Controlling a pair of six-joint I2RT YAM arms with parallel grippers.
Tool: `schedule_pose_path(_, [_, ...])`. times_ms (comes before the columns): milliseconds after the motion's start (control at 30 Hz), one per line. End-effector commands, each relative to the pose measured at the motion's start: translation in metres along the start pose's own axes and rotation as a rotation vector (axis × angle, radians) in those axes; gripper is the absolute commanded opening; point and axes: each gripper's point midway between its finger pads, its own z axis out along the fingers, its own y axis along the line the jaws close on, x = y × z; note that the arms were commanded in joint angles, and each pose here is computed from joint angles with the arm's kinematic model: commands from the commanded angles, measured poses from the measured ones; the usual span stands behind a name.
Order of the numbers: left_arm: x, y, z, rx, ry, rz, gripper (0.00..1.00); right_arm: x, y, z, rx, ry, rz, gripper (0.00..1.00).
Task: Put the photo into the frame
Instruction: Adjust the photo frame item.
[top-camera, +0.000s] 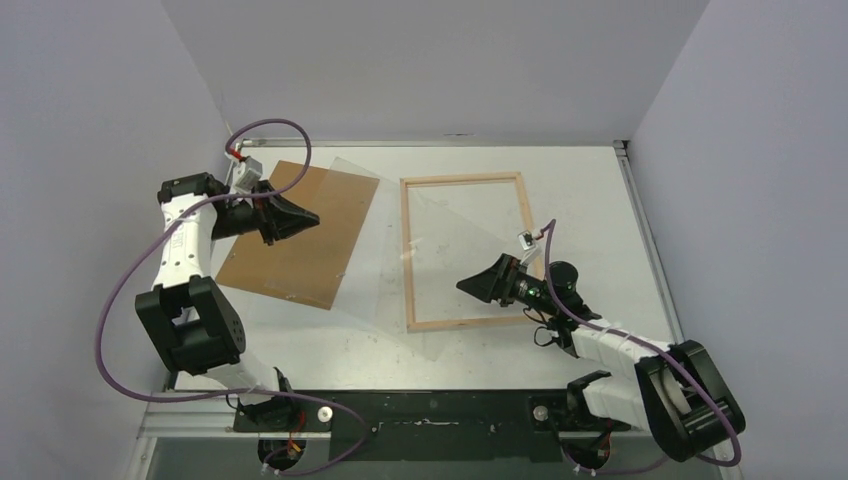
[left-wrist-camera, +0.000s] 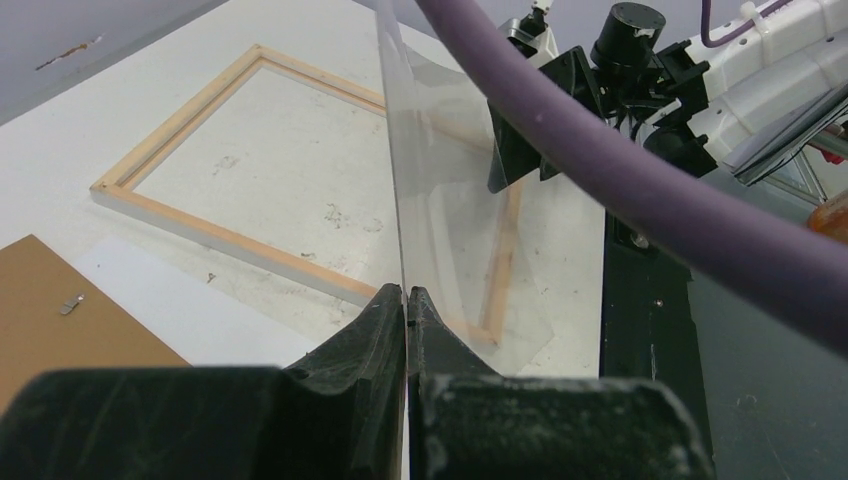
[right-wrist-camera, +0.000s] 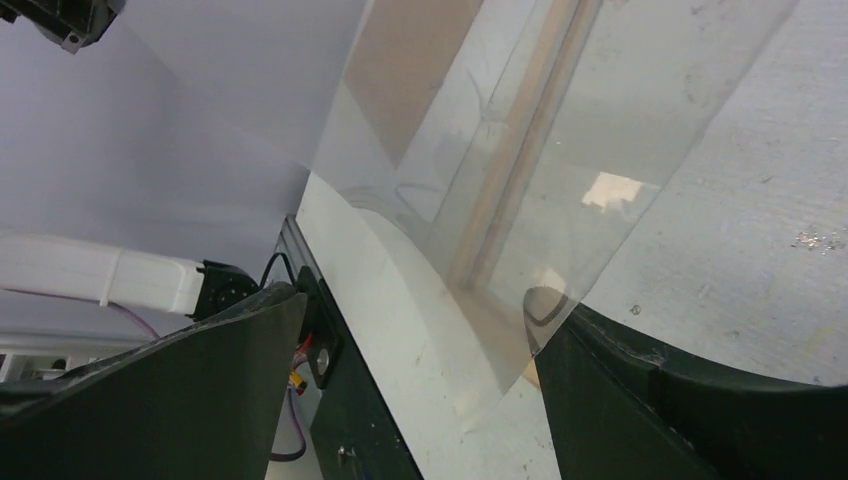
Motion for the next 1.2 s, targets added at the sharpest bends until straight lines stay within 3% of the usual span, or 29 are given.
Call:
schedule_pose_path(0, [-0.011, 0.004, 0.000, 0.004, -0.050, -0.023, 0.00, -0.017, 0.029, 0.005, -0.130, -0.094, -0.063, 0.77])
schedule_pose_path(367, [-0.005, 0.013, 0.000, 0.003, -0.049, -0.025, 0.00, -0.049, 0.048, -0.002, -0.069, -0.141, -0.111, 0.06])
schedule_pose_path(400, [-0.003, 0.015, 0.000, 0.003, -0.049, -0.025, 0.11, -0.057, 0.049, -0.006, -0.044, -0.153, -0.122, 0.05])
schedule_pose_path(467, [-0.001, 0.020, 0.001, 0.004, -0.048, -0.037, 0.62, -0.083, 0.056, -0.018, 0.004, -0.203, -0.160, 0.05])
schedule_pose_path(533, [0.003, 0.028, 0.002, 0.008, -0.028, -0.062, 1.00, -0.118, 0.060, -0.036, 0.088, -0.270, -0.199, 0.05])
schedule_pose_path(633, [0.009, 0.040, 0.003, 0.012, 0.031, -0.077, 0.96, -0.163, 0.059, -0.062, 0.207, -0.326, -0.230, 0.05])
schedule_pose_path(767, [0.019, 0.065, 0.006, 0.006, 0.167, -0.085, 0.96, -0.195, 0.048, -0.073, 0.364, -0.300, -0.224, 0.05])
schedule_pose_path(833, [0.027, 0.100, 0.008, -0.110, 0.272, -0.127, 0.96, -0.212, 0.047, -0.081, 0.433, -0.335, -0.224, 0.05])
schedule_pose_path(900, [0.028, 0.152, 0.010, -0.409, 0.331, -0.183, 0.96, -0.227, 0.056, -0.088, 0.446, -0.390, -0.239, 0.05])
schedule_pose_path(967, [0.024, 0.160, 0.018, -0.457, 0.379, -0.146, 0.96, -0.239, 0.068, -0.090, 0.429, -0.423, -0.251, 0.05])
schedule_pose_path(1100, [0.017, 0.181, 0.046, -0.533, 0.452, -0.234, 0.96, -0.259, 0.087, -0.090, 0.404, -0.457, -0.249, 0.05])
schedule_pose_path(1167, [0.025, 0.184, 0.071, -0.562, 0.550, -0.181, 0.96, -0.271, 0.093, -0.094, 0.427, -0.483, -0.262, 0.05])
